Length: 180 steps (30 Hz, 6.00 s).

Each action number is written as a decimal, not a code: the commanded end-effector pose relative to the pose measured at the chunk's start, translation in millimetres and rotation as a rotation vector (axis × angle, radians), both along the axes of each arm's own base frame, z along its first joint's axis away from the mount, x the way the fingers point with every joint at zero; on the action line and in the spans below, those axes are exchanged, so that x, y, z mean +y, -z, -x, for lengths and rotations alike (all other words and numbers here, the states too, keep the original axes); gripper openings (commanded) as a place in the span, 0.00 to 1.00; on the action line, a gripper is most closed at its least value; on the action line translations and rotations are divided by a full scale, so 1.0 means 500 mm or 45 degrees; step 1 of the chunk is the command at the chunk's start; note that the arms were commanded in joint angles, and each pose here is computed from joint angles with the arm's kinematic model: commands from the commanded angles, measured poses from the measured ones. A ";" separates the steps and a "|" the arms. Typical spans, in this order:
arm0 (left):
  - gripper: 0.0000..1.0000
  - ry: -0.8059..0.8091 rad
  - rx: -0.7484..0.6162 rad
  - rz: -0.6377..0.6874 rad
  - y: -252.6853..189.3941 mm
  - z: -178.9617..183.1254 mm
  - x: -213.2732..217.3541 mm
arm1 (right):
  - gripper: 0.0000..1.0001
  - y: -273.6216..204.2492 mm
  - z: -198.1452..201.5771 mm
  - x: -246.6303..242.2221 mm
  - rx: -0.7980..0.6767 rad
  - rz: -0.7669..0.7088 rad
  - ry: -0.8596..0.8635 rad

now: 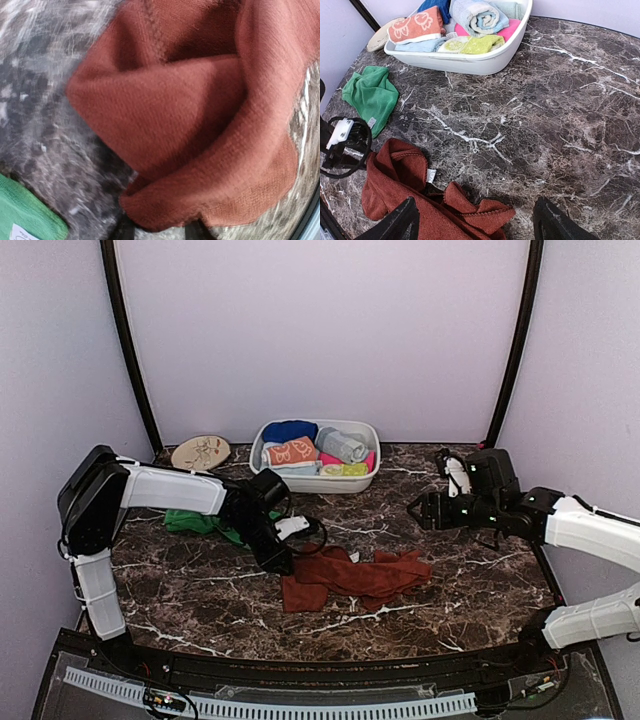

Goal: Roll the towels
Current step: Adjust the towel at the center of the board, then pick up the towel from the center of the board, then adjust the towel at the center of the board.

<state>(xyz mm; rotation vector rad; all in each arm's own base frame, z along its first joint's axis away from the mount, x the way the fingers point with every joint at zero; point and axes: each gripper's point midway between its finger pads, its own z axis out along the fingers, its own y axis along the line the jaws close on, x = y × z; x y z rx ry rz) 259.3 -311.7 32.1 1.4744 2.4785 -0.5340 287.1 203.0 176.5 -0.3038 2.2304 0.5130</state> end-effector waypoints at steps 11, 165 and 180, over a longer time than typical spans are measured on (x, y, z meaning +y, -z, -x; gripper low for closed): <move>0.34 0.096 -0.416 0.123 -0.168 -0.179 -0.095 | 0.77 0.027 0.038 0.051 0.040 0.054 -0.096; 0.00 -0.037 -0.764 -0.156 -0.489 -0.134 0.280 | 0.19 0.100 0.232 0.171 0.010 0.373 -0.672; 0.00 -0.093 -0.885 -0.281 -0.507 -0.168 0.314 | 1.00 0.089 0.195 0.222 -0.048 0.318 -0.663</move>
